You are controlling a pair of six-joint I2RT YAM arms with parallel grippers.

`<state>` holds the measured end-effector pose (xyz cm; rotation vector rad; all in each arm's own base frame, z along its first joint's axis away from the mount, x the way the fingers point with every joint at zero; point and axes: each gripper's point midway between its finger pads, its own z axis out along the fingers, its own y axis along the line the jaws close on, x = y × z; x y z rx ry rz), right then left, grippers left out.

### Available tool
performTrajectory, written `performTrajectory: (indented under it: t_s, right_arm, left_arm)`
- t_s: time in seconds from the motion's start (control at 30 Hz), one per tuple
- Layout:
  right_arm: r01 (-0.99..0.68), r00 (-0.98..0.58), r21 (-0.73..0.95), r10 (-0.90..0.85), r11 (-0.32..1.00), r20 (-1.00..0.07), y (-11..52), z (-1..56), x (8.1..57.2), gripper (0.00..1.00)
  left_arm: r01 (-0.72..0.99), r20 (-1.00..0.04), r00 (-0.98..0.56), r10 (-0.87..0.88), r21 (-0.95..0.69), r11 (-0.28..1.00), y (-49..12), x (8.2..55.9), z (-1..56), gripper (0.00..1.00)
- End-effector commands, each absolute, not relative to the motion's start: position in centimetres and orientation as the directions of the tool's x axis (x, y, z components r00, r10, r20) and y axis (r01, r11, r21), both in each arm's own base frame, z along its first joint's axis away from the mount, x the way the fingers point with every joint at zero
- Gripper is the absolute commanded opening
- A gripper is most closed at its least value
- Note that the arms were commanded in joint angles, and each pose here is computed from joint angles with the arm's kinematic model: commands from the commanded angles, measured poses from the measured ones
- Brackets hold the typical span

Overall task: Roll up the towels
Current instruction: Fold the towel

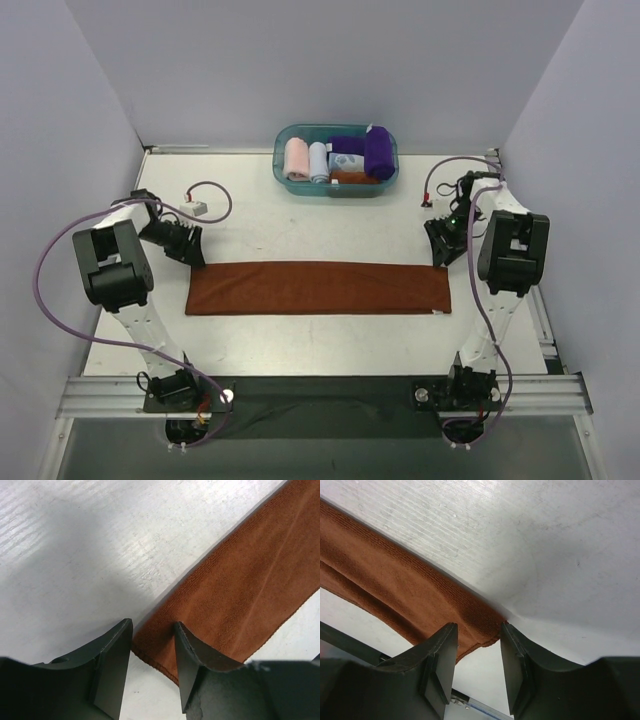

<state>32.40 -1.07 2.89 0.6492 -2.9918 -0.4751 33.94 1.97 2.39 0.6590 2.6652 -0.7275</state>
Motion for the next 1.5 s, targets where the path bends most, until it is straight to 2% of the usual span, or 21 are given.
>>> performTrajectory:
  t_s: [0.0, 0.13, 0.23, 0.27, 0.3, 0.33, 0.4, 0.43, 1.03, 1.07, 1.1, 1.2, 1.23, 1.27, 1.37, 1.47]
  right_arm:
    - [-0.41, -0.891, 0.328, -0.45, 0.851, 0.055, -1.2, 2.2, 30.7, 0.39]
    - [-0.44, -0.873, 0.325, -0.484, 0.837, 0.066, -1.1, 2.1, 30.2, 0.39]
    - [-0.466, -0.856, 0.316, -0.511, 0.826, 0.074, -1.3, 2.0, 29.9, 0.35]
    - [-0.472, -0.853, 0.308, -0.517, 0.826, 0.079, -1.5, 2.0, 29.9, 0.28]
    - [-0.475, -0.851, 0.303, -0.518, 0.826, 0.079, -1.6, 1.9, 30.1, 0.24]
    - [-0.475, -0.852, 0.298, -0.518, 0.828, 0.08, -1.7, 1.9, 30.3, 0.15]
    - [-0.476, -0.855, 0.272, -0.513, 0.836, 0.08, -2.2, 1.8, 31.1, 0.08]
    - [-0.47, -0.861, 0.26, -0.503, 0.844, 0.076, -2.4, 1.7, 31.6, 0.0]
    - [-0.398, -0.909, 0.188, -0.413, 0.898, 0.05, -1.1, 0.9, 36.1, 0.0]
    - [-0.404, -0.906, 0.18, -0.419, 0.897, 0.056, -0.8, 0.9, 36.0, 0.0]
    - [-0.408, -0.902, 0.167, -0.425, 0.898, 0.081, -1.1, 0.7, 35.4, 0.0]
    - [-0.405, -0.902, 0.138, -0.419, 0.904, 0.101, -1.9, 0.8, 34.9, 0.0]
    - [-0.397, -0.907, 0.129, -0.41, 0.909, 0.098, -2.2, 0.9, 34.9, 0.01]
    - [-0.377, -0.918, 0.117, -0.388, 0.919, 0.088, -2.6, 1.1, 35.2, 0.07]
    - [-0.31, -0.95, 0.088, -0.313, 0.947, 0.015, -3.8, 2.5, 37.1, 0.31]
    - [-0.233, -0.972, 0.05, -0.231, 0.971, -0.05, -4.6, 4.5, 38.8, 0.38]
  left_arm:
    - [0.509, -0.393, -0.844, 0.366, -0.37, 0.777, 2.6, 34.4, 1.5, 0.49]
    - [0.506, -0.383, -0.847, 0.368, -0.374, 0.777, 2.6, 34.2, 1.2, 0.4]
    - [0.507, -0.379, -0.848, 0.371, -0.376, 0.776, 2.5, 34.3, 1.0, 0.27]
    - [0.507, -0.378, -0.848, 0.371, -0.375, 0.776, 2.6, 34.4, 0.9, 0.22]
    - [0.505, -0.373, -0.85, 0.373, -0.371, 0.779, 2.7, 34.5, 0.8, 0.14]
    - [0.506, -0.369, -0.85, 0.377, -0.365, 0.782, 2.9, 34.7, 0.7, 0.1]
    - [0.494, -0.355, -0.856, 0.376, -0.35, 0.796, 3.4, 35.0, 0.4, 0.0]
    - [0.494, -0.357, -0.855, 0.377, -0.336, 0.802, 3.8, 35.5, 0.3, 0.0]
    - [0.438, -0.402, -0.851, 0.337, -0.191, 0.878, 6.7, 43.4, 0.3, 0.0]
    - [0.421, -0.413, -0.853, 0.318, -0.186, 0.888, 6.8, 44.0, 0.6, 0.04]
    - [0.421, -0.436, -0.844, 0.313, -0.177, 0.889, 6.9, 44.8, 1.4, 0.19]
    - [0.432, -0.501, -0.817, 0.285, -0.206, 0.878, 5.9, 45.3, 4.0, 0.42]
    - [0.439, -0.524, -0.804, 0.282, -0.204, 0.875, 5.4, 45.0, 5.4, 0.44]
    - [0.442, -0.541, -0.798, 0.265, -0.226, 0.868, 4.8, 44.7, 6.2, 0.46]
    - [0.445, -0.569, -0.786, 0.242, -0.25, 0.86, 3.6, 42.8, 8.3, 0.48]
    - [0.427, -0.586, -0.781, 0.216, -0.249, 0.869, 2.9, 40.9, 9.3, 0.5]
